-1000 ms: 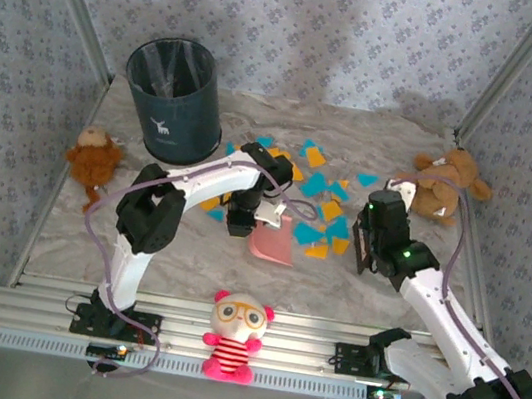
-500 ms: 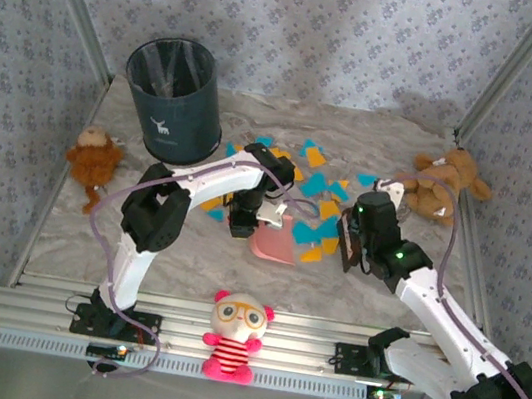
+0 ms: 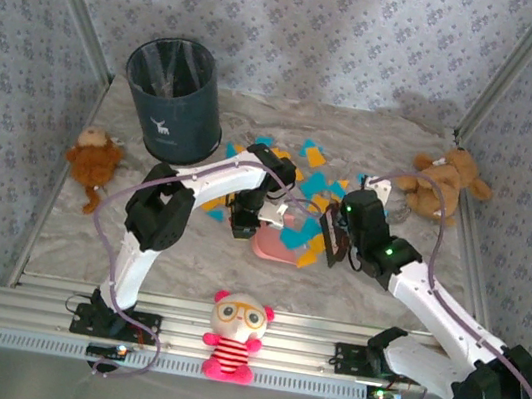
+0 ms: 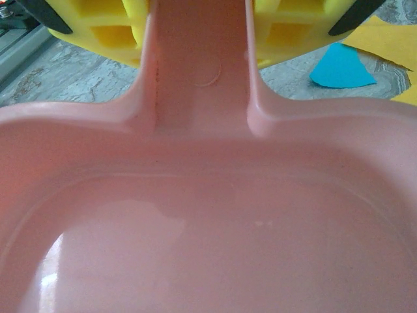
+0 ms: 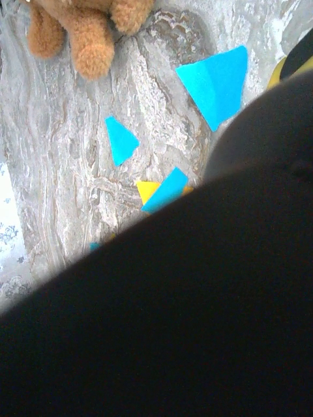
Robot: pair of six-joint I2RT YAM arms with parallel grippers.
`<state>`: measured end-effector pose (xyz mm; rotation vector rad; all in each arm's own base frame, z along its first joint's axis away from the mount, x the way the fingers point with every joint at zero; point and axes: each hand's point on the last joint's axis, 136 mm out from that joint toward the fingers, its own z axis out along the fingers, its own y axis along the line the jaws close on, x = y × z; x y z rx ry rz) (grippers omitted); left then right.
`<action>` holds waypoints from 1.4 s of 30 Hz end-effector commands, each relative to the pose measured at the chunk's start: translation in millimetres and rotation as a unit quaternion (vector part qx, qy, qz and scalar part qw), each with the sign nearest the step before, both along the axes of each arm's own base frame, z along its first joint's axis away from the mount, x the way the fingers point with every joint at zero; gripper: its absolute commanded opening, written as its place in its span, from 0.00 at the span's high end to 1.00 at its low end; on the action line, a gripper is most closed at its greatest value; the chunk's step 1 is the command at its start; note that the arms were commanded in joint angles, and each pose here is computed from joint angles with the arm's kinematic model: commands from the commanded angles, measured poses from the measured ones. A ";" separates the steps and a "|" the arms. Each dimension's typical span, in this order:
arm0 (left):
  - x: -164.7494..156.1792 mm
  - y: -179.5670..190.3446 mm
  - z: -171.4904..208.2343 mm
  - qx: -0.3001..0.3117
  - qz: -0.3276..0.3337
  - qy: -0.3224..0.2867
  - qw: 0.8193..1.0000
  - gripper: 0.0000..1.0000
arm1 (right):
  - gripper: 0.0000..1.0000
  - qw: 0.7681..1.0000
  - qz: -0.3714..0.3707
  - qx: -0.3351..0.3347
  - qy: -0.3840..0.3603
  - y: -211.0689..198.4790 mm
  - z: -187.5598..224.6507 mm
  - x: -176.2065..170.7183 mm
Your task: Sweep away the paper scraps from the table
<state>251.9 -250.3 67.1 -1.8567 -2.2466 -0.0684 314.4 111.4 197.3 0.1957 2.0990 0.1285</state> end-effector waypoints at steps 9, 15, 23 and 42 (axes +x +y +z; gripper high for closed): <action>-9.6 0.0 0.0 0.010 0.003 0.020 1.000 1.00 | 1.00 0.999 0.033 0.042 0.003 29.6 7.5 11.1; -11.6 -0.2 1.0 0.006 0.003 0.023 1.000 1.00 | 1.00 0.997 0.043 0.058 0.001 40.5 10.5 18.5; -1.9 4.7 -0.2 0.015 0.030 0.000 0.999 1.00 | 1.00 0.996 0.054 0.077 -0.011 46.0 25.9 18.8; -2.4 18.0 2.4 0.022 0.032 -0.016 0.999 1.00 | 1.00 1.000 -0.004 0.001 -0.029 8.6 33.8 0.1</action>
